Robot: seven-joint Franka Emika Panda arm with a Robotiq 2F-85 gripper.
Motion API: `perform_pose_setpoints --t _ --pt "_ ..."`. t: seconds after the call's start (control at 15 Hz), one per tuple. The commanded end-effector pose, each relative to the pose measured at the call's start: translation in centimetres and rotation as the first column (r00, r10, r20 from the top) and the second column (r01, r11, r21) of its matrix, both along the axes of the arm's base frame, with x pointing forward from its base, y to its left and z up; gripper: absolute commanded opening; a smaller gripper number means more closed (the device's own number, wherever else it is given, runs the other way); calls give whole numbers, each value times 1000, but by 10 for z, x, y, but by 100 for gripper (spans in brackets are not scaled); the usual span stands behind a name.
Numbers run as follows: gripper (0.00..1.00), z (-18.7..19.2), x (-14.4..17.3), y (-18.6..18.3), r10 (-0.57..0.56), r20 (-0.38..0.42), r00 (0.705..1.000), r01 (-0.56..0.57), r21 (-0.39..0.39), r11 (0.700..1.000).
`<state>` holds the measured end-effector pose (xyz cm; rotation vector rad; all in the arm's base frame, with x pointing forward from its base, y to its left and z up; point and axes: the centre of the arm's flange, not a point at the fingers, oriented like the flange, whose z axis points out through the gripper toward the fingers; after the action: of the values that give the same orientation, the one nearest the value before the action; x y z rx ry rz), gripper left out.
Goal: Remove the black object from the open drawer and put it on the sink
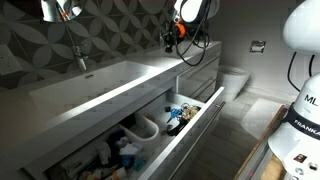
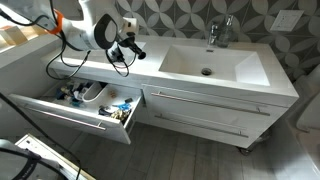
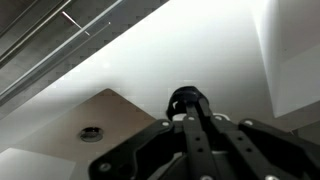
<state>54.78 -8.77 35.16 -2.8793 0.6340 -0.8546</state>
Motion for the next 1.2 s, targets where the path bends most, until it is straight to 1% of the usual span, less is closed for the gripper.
perform_pose_setpoints --t 0.0,0.2,0.4,0.53,0.6,0.67,0.87,0.93,1.07,1.13 --pt "2 -47 57 1 8 21 1000 -8 -5 1000" --pt "2 -60 68 2 38 12 999 -38 7 999" --pt "2 -77 82 12 68 3 998 -68 40 997" --pt "2 -86 92 16 74 11 997 -75 39 996" --pt "32 -84 97 16 75 25 997 -76 37 996" --pt "32 -79 100 16 73 36 997 -74 32 997" --pt "51 -64 107 14 63 77 995 -67 48 997" --pt "59 -57 108 18 69 83 994 -74 58 996" --pt "72 -42 107 26 88 85 993 -94 66 993" --pt "80 -35 106 31 95 88 992 -101 69 992"
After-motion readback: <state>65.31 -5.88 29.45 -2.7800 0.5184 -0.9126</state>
